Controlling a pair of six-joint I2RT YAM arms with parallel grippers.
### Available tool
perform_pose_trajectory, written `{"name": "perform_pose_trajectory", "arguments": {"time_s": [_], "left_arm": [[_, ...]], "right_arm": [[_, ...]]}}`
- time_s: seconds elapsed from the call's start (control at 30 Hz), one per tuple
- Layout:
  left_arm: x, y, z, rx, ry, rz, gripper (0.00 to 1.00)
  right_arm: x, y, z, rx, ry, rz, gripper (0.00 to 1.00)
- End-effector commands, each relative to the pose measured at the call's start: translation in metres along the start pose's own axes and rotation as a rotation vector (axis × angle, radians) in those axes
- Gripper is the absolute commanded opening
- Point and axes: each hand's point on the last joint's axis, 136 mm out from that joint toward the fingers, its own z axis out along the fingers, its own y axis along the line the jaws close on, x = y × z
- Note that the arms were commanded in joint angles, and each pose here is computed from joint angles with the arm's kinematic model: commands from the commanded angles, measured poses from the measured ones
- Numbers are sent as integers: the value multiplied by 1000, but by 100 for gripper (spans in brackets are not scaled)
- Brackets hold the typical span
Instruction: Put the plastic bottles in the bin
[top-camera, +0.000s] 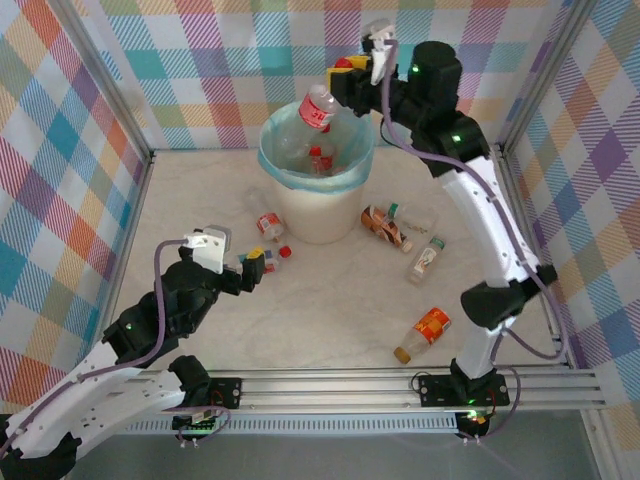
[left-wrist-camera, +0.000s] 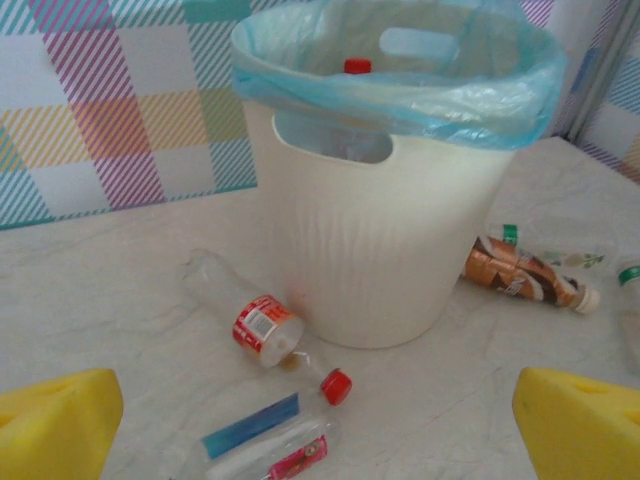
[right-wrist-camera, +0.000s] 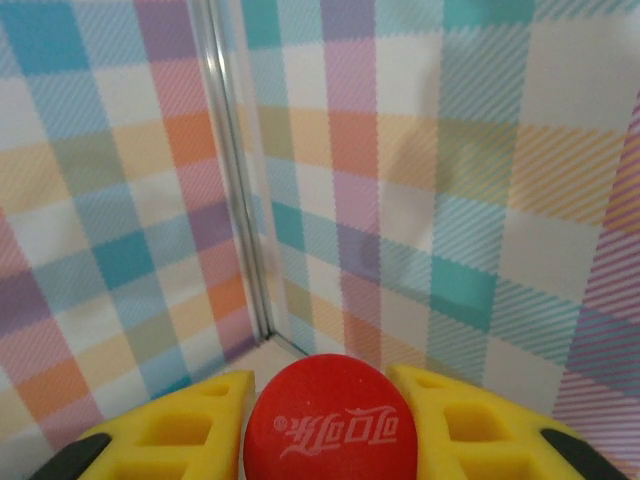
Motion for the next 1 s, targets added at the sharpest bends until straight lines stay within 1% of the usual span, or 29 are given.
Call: {"name": "perform_pose_trajectory", "arguments": {"time_s": [0.0, 0.2, 0.27, 0.43, 0.6, 0.73, 0.97], "left_arm": [[2, 6, 3, -41, 12, 23, 100], [4, 5, 5, -43, 26, 37, 100], [6, 6, 5, -46, 30, 36, 100], [10, 9, 3, -50, 36, 25, 100], [14, 12, 1, -59, 45, 20, 100], [15, 12, 0, -61, 50, 15, 100], [17, 13, 1, -66, 56, 8, 100]], "right_arm": [[9, -5, 10, 18, 40, -48, 16], [50, -12, 38, 1, 138, -53, 16], [65, -13, 46, -9, 176, -87, 16], [119, -10, 65, -43, 315, -129, 18], [168, -1, 76, -90, 444, -163, 20], [202, 2, 82, -124, 522, -161, 21], [248, 4, 91, -168, 606, -112, 25]]}}
